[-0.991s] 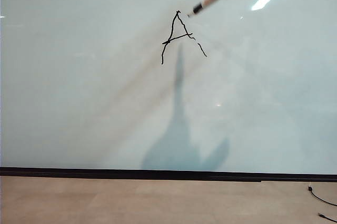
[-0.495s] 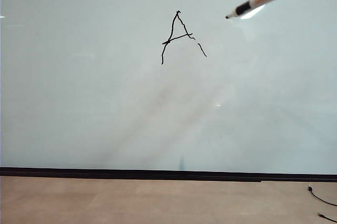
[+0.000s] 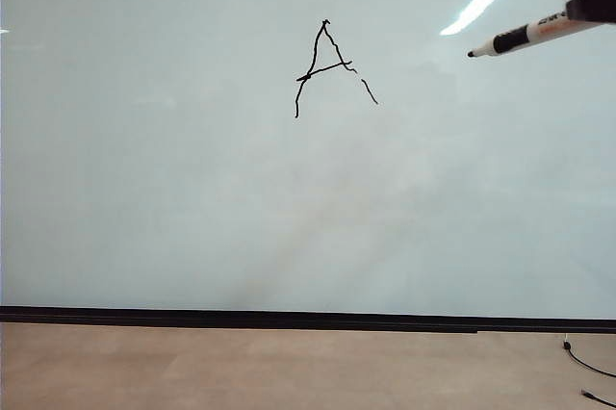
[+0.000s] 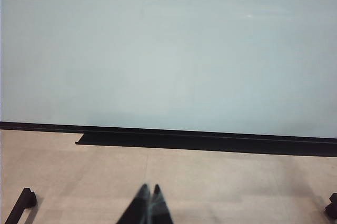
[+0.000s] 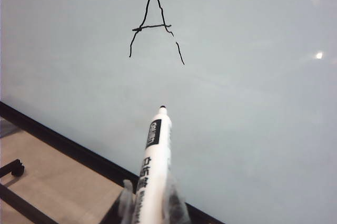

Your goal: Pick up the pen on the shelf to the right of the whiteboard and write the letter A.

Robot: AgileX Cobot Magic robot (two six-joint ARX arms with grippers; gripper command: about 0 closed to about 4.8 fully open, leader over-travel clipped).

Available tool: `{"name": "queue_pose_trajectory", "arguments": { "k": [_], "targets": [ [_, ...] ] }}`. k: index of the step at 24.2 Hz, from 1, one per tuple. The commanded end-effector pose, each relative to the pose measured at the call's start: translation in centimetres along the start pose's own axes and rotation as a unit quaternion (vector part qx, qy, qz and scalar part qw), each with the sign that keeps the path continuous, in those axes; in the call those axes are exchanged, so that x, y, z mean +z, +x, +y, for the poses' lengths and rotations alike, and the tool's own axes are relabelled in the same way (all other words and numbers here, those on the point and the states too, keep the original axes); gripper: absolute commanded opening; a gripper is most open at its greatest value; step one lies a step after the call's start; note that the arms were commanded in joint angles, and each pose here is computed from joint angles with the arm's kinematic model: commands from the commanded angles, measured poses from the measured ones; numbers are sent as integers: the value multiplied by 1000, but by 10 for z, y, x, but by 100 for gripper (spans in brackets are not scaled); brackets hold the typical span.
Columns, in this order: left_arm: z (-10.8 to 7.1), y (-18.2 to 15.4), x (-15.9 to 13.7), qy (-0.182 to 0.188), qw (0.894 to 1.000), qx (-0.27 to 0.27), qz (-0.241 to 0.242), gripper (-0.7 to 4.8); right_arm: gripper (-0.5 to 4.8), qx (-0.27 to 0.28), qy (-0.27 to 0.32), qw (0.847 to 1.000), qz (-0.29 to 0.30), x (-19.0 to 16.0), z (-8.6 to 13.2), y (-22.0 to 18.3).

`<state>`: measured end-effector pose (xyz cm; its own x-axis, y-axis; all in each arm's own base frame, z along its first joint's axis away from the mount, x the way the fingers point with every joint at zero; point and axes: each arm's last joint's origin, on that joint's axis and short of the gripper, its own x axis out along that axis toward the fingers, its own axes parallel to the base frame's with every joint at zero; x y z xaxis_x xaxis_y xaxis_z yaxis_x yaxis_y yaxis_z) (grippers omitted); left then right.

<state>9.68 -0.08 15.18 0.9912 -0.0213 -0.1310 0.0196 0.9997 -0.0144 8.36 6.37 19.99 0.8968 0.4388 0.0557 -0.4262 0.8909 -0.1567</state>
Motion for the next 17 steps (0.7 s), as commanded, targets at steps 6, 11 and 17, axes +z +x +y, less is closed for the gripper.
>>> {"name": "queue_pose_trajectory", "arguments": {
  "k": [6, 11, 17],
  "targets": [
    [0, 0, 2, 2, 1000, -2, -4, -4, -5, -23, 2, 1000, 5, -10, -4, -14],
    [0, 0, 2, 2, 1000, -2, -4, -4, -5, -39, -2, 999, 24, -19, -3, -13],
    [0, 0, 2, 2, 1000, -2, -4, -4, -5, -41, 10, 999, 13, -30, -1, -10]
  ]
}}
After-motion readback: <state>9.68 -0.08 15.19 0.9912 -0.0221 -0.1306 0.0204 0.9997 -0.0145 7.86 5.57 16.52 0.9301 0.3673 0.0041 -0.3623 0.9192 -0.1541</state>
